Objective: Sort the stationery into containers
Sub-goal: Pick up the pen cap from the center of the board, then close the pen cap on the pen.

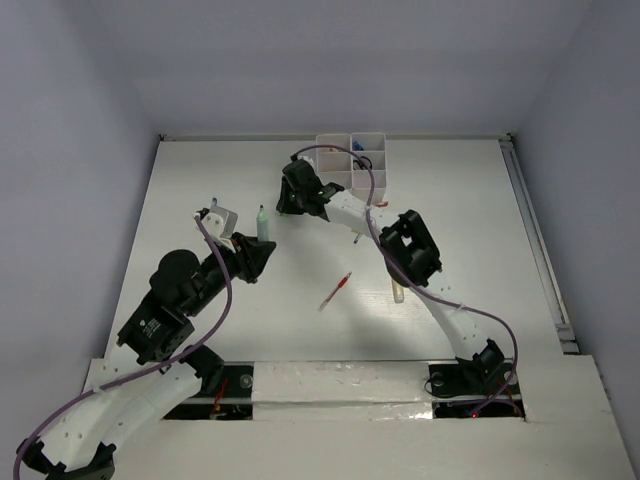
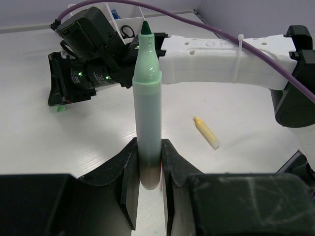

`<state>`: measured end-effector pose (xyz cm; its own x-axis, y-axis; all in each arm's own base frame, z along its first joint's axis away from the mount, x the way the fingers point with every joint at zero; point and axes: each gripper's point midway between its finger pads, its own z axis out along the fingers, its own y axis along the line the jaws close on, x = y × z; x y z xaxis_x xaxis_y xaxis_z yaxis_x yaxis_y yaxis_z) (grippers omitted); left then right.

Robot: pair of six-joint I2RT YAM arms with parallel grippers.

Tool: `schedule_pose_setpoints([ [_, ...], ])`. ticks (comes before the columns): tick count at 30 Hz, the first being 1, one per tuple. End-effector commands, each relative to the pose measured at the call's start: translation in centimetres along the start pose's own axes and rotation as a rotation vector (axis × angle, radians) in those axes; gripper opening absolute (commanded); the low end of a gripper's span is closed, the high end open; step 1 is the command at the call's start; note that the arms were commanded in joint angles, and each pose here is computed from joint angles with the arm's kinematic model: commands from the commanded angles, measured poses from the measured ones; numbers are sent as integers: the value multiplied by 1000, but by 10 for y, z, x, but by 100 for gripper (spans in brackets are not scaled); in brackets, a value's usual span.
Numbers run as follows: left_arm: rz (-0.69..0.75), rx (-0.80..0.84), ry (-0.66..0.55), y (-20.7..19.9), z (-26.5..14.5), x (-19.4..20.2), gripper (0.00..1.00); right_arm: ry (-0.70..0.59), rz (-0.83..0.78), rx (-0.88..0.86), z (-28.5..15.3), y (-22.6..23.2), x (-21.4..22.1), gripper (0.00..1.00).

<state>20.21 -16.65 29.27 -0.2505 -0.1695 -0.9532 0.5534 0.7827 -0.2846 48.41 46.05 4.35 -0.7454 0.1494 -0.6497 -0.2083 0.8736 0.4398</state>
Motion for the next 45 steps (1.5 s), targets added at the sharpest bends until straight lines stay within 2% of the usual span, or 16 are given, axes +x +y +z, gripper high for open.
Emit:
schedule_pose_setpoints([
  [1, 12, 39, -59, -7, 1, -13, 0, 11, 18, 5, 6, -2, 6, 21],
  [3, 13, 64, -50, -11, 2, -12, 0, -1, 20, -6, 4, 1, 3, 6],
  [4, 12, 75, -45, -13, 3, -11, 0, -11, 21, -21, 2, 4, 0, 3],
  [8, -3, 116, -39, -22, 6, -13, 0, -104, 6, -184, -29, 44, -36, 0],
  [9, -13, 121, -46, -23, 7, -17, 0, -175, -1, -259, -54, 67, -65, 0],
  [11, -22, 140, -59, -28, 8, -24, 0, -186, -36, -334, -80, 82, -73, 0],
  [12, -34, 153, -72, -31, 8, -29, 0, -292, -43, -428, -125, 109, -110, 0],
  [13, -43, 151, -78, -31, 9, -33, 0, -283, -54, -426, -132, 102, -101, 0],
  [15, -59, 186, -105, -39, 10, -44, 0, -366, -85, -472, -169, 109, -117, 0],
  [16, -81, 193, -98, -41, 13, -43, 0, -435, -93, -510, -213, 118, -137, 0],
  [17, -92, 206, -99, -44, 14, -46, 0, -417, -106, -491, -215, 105, -122, 0],
  [23, -156, 387, -153, -81, 22, -76, 0, -560, -83, -632, -318, 92, -134, 0],
  [29, -167, 593, -176, -113, 25, -95, 0, -615, 4, -717, -363, 66, -131, 0],
  [30, -172, 652, -174, -122, 21, -98, 0, -659, 16, -766, -383, 68, -137, 0],
  [35, -195, 659, -141, -114, 35, -86, 0, -683, 101, -888, -414, 65, -136, 0],
  [45, -218, 718, -61, -118, 37, -59, 0, -743, 101, -1087, -458, 85, -142, 0],
])
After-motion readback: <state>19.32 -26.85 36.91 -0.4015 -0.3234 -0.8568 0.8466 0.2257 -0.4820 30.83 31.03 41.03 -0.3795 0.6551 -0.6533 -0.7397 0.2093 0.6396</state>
